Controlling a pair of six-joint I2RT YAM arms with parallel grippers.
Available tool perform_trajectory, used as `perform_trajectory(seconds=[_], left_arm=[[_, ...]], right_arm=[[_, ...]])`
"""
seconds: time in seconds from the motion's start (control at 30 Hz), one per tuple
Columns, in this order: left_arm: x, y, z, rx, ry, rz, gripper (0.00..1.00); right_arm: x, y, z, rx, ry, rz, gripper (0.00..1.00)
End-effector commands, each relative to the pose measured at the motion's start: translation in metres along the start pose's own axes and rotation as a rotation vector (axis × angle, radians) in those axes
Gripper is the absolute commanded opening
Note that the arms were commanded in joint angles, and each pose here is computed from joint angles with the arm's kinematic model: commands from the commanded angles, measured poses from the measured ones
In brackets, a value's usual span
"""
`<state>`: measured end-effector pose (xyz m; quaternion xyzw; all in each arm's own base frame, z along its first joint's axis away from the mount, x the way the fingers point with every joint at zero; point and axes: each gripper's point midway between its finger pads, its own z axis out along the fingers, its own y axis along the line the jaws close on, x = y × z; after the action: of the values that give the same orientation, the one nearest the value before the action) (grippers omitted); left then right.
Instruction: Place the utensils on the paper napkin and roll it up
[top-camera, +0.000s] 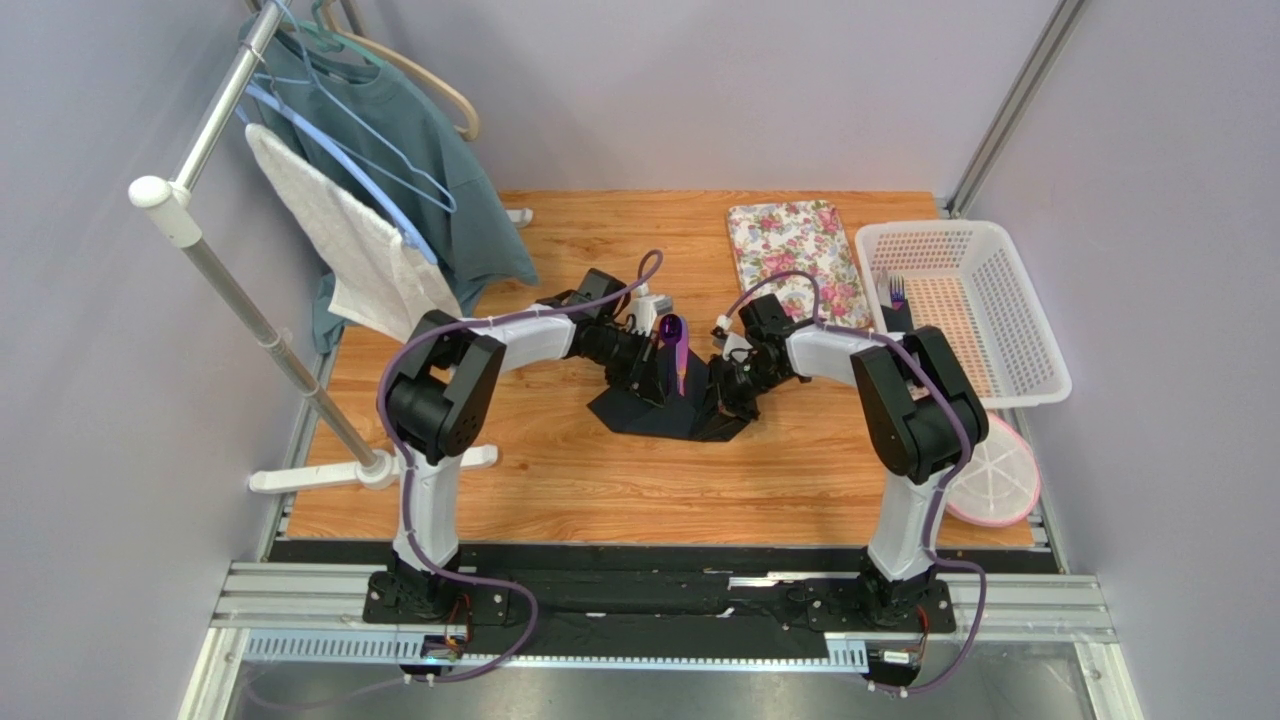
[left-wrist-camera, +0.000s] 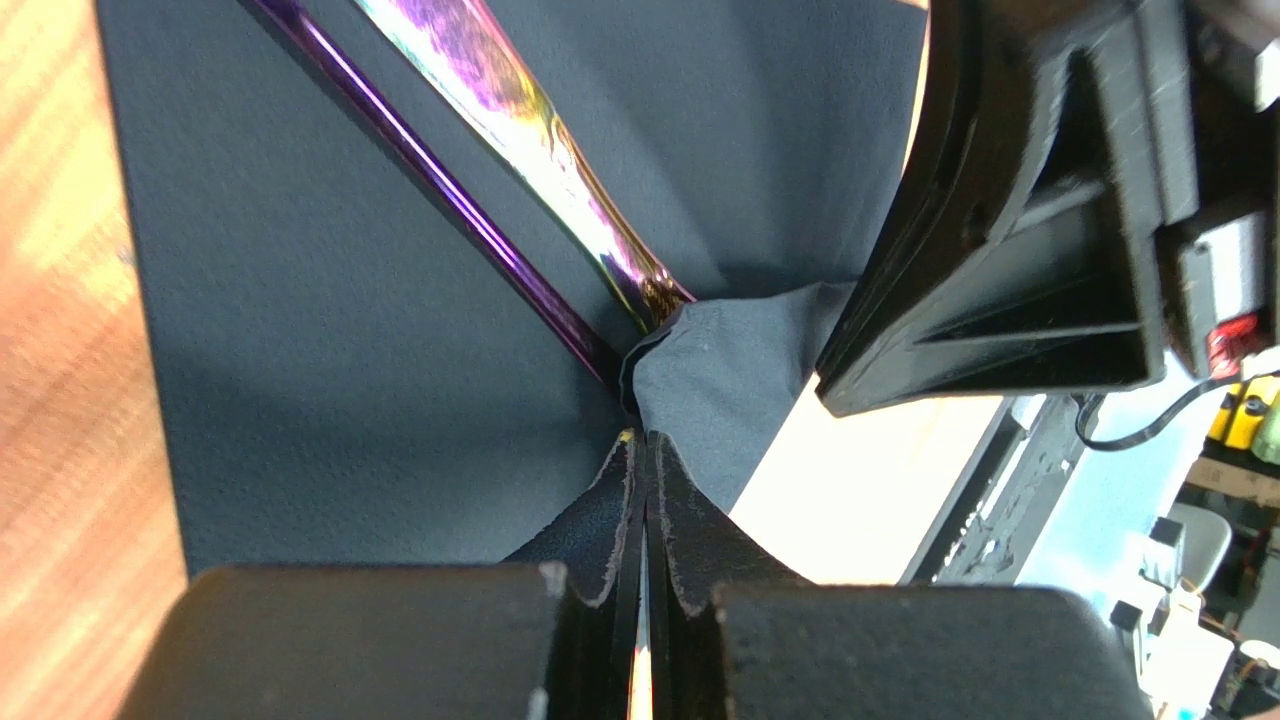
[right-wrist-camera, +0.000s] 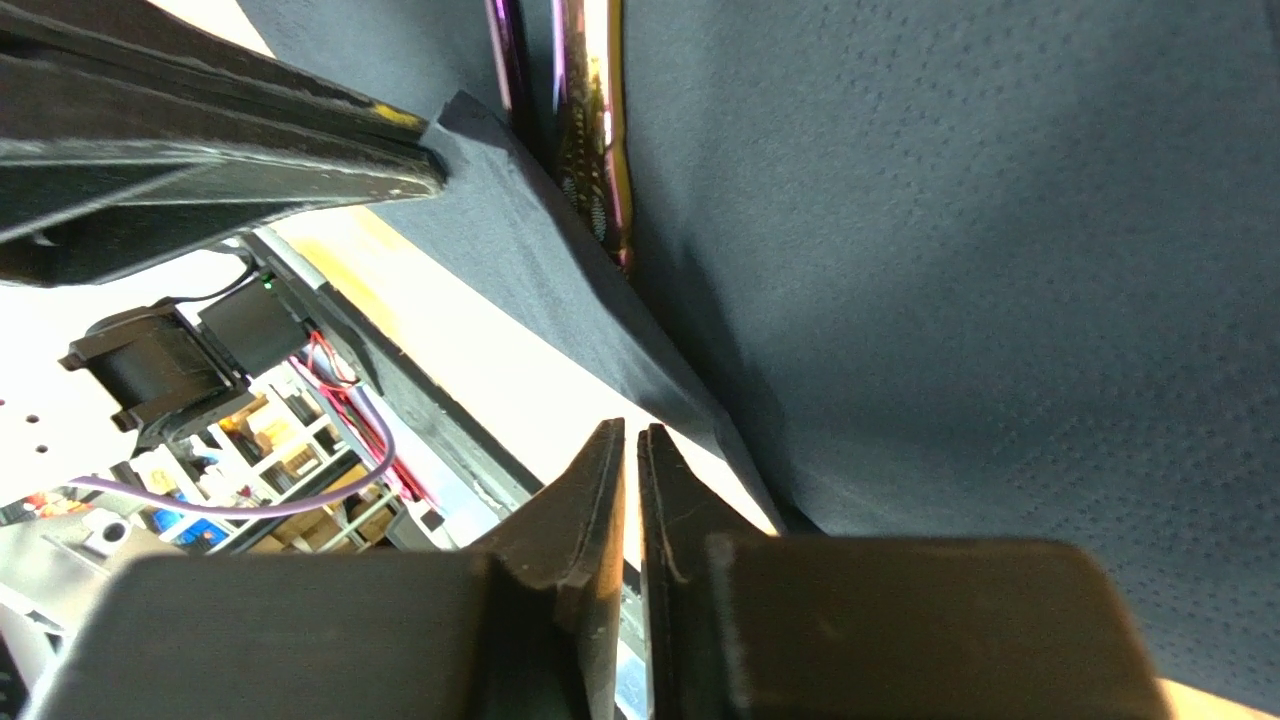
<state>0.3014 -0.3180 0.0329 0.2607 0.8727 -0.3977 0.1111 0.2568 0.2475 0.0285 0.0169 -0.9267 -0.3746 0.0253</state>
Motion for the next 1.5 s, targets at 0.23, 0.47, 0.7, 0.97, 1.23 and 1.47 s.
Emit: perform_trajectory(seconds=[0.23,0.47,0.7,0.97,1.23,1.47], left_arm=[[-0.02,-0.035,-0.029,0.059,-0.087,0.088,0.23],[0.008,-0.061,-0.04,0.166,-0.057,0.024,0.27],[0.017,-0.062,-0.026,0.191,-0.029,-0.023,0.27],[0.02,-0.042,-0.009,0.135,0.009,-0.074,0.27],[0.033,-0.025,-0.005,0.082,0.045,-0.13,0.27],[0.039,-0.011,-0.006,0.053,0.057,-0.174,0.26]], right_arm=[[-0.006,-0.016,0.008,0.071,-0.009,0.014,0.02],[-0.006,-0.019,0.01,0.074,0.0,0.035,0.0],[-0.004,-0.018,0.011,0.073,0.007,0.03,0.0],[-0.005,-0.019,0.012,0.07,0.011,0.032,0.0],[-0.004,-0.02,0.013,0.073,0.015,0.035,0.0],[-0.005,-0.021,0.013,0.079,0.017,0.032,0.0]])
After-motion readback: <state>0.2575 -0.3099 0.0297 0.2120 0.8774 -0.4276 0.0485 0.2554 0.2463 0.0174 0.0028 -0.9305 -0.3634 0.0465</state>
